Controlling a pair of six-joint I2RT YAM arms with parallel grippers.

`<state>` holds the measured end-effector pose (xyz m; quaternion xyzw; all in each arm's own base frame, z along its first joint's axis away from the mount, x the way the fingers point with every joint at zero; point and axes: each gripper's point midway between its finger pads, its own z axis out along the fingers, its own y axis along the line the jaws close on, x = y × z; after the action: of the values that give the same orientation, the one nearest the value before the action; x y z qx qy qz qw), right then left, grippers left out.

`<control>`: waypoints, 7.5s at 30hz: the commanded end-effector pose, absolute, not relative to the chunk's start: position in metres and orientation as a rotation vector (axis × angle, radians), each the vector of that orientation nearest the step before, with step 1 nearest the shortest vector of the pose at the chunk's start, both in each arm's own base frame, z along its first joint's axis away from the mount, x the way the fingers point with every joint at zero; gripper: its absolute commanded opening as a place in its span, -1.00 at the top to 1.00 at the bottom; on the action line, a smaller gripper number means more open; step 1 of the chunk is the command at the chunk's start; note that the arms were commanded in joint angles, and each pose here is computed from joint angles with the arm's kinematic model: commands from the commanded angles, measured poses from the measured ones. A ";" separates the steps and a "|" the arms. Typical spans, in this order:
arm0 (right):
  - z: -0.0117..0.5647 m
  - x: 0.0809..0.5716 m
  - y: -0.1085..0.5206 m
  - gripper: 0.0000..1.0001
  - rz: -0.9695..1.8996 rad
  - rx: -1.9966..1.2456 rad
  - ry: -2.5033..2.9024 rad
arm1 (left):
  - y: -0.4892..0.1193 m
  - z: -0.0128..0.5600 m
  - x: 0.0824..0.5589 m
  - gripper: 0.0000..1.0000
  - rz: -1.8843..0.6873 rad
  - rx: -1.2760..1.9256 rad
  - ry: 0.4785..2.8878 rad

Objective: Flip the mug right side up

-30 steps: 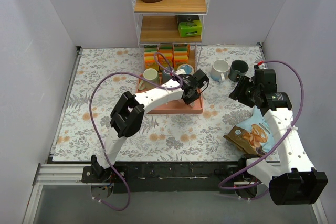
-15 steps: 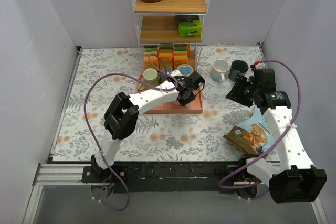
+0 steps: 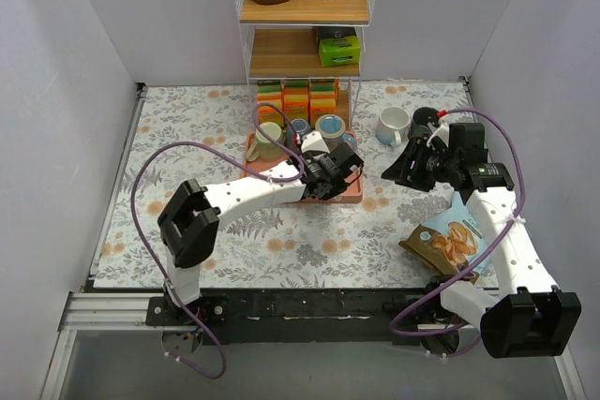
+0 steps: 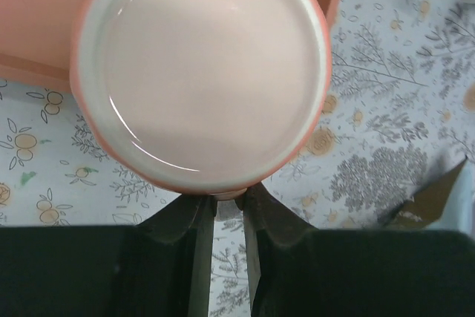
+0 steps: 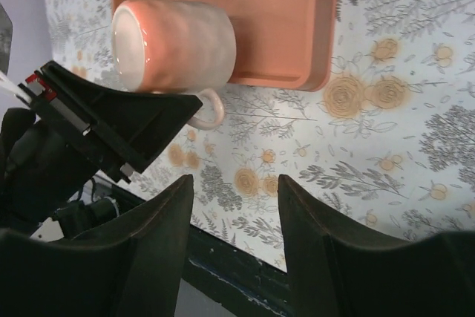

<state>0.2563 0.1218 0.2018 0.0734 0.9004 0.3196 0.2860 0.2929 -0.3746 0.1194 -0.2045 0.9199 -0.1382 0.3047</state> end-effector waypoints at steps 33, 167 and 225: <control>0.401 0.176 0.225 -0.39 1.917 -0.761 1.536 | -0.354 0.490 0.234 1.00 -1.441 0.052 1.435; 0.244 0.357 -0.073 0.97 0.276 0.811 2.074 | -0.309 0.365 0.241 -0.96 -0.983 0.173 1.988; 0.089 0.430 -0.112 0.97 -0.111 0.587 2.536 | -0.291 0.308 0.279 -0.96 -0.861 0.070 2.155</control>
<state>0.4134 -0.1029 0.0676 0.2120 0.9486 -0.0256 0.2338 0.2798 -0.2954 0.3003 0.0261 0.8546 -0.3372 0.3940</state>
